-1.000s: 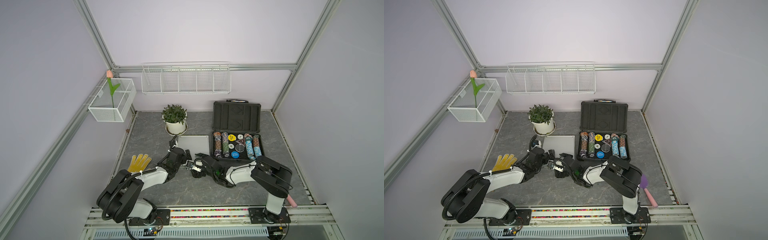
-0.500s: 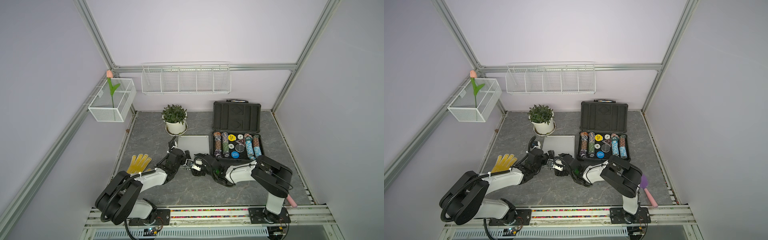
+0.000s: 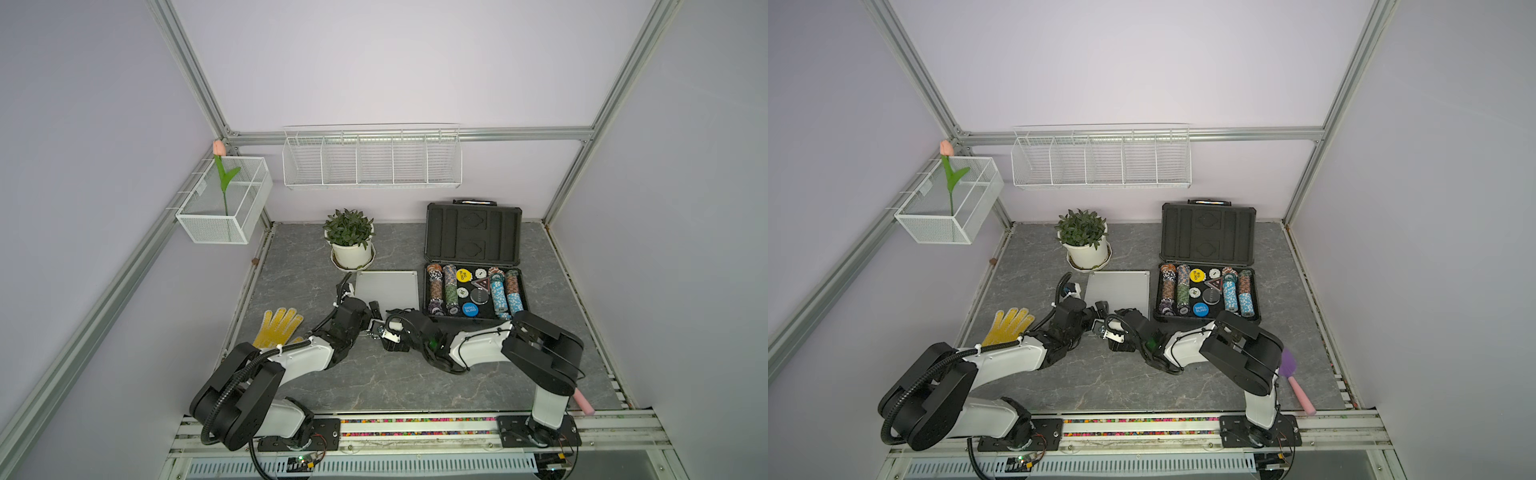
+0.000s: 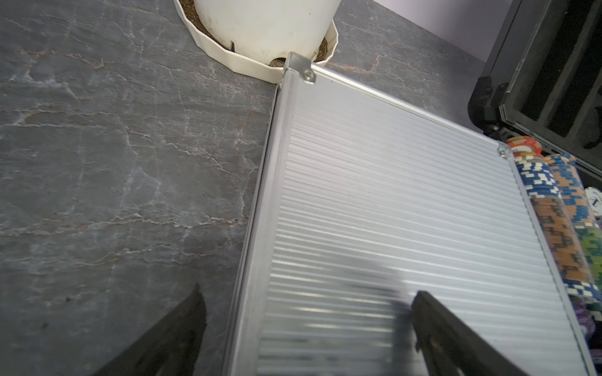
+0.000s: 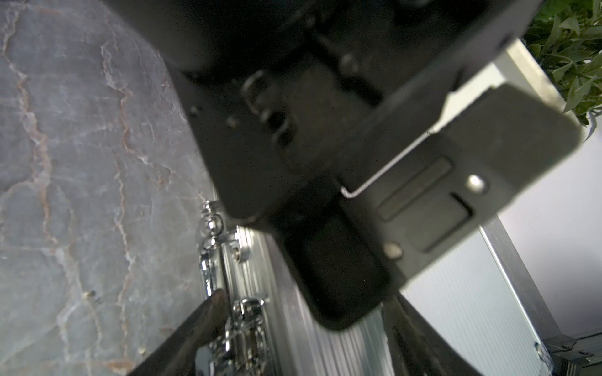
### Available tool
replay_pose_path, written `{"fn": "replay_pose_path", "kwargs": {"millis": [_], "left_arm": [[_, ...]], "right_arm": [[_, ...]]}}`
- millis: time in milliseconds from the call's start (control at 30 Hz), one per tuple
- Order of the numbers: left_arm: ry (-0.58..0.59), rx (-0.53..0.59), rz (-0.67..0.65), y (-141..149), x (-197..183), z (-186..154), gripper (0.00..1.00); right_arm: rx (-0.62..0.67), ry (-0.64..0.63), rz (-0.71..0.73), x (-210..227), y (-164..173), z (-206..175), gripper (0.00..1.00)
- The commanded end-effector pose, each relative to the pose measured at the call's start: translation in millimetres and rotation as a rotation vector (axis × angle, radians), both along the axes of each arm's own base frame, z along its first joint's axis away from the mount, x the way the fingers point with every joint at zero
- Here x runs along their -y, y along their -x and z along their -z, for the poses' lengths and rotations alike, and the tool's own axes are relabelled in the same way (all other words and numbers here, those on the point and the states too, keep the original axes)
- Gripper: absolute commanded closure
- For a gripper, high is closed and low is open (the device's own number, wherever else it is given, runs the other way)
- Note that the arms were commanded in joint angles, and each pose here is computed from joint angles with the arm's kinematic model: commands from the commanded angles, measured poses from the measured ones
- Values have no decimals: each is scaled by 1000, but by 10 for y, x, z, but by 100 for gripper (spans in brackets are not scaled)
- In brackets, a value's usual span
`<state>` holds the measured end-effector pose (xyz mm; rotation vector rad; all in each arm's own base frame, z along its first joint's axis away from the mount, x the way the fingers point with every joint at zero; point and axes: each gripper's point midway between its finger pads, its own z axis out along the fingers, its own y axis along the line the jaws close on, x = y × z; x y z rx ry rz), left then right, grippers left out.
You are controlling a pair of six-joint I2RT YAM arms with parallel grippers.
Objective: Close the poker set cases
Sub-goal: Fasten the fastener on the poker set case.
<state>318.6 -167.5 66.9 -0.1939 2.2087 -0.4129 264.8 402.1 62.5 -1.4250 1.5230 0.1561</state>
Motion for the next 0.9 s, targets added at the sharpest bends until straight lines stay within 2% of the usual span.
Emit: {"fn": "replay_pose_path", "kwargs": {"millis": [0, 133, 867], "left_arm": [[-58, -94, -12, 177, -150, 274, 1], [-57, -94, -19, 178, -171, 274, 1], [-64, -96, -26, 188, -208, 273, 1]], "right_arm": [[-32, 168, 76, 310, -84, 429, 29], [-51, 191, 68, 338, -61, 471, 36], [-144, 218, -27, 383, 52, 505, 50]]}}
